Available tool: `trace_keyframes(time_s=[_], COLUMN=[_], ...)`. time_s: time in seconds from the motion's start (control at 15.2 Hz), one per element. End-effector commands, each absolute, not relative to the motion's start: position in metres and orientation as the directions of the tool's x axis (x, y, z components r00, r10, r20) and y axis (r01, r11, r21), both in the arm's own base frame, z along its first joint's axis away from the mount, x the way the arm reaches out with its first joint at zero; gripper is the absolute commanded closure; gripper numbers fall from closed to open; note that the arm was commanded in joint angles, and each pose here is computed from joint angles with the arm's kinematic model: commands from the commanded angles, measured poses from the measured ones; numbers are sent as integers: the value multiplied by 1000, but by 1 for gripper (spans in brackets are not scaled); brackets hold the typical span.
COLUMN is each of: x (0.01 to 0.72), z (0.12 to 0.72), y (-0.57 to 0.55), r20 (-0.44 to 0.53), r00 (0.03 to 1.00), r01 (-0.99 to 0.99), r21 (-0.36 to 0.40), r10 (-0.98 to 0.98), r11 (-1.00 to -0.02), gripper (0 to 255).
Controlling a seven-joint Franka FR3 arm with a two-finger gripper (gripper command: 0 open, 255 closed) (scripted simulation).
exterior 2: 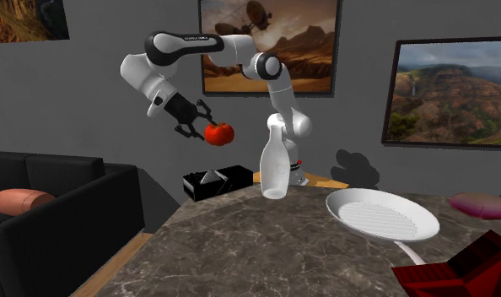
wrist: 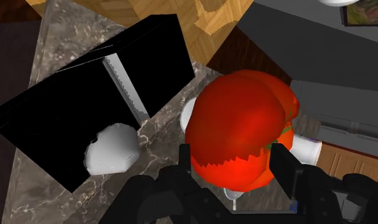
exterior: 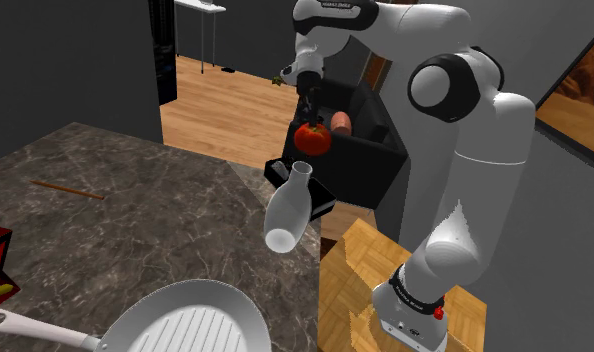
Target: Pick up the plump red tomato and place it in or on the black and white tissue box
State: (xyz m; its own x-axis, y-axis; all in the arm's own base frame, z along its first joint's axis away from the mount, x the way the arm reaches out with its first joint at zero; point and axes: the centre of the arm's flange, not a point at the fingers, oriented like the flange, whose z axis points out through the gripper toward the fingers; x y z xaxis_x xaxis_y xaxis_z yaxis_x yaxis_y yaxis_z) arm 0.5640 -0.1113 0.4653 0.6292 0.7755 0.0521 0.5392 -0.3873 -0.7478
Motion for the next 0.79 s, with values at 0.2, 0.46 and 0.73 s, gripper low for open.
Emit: trace_keyframes(time_s=[0.2, 0.46, 0.73], x=[562, 562, 562], z=[445, 424, 403], y=[-122, -122, -122], r20=[52, 52, 52], r00=[628, 628, 628], r01=[540, 540, 540], r21=[-748, -748, -748], r10=[776, 776, 776], r11=[-386, -386, -386], gripper=[255, 255, 255])
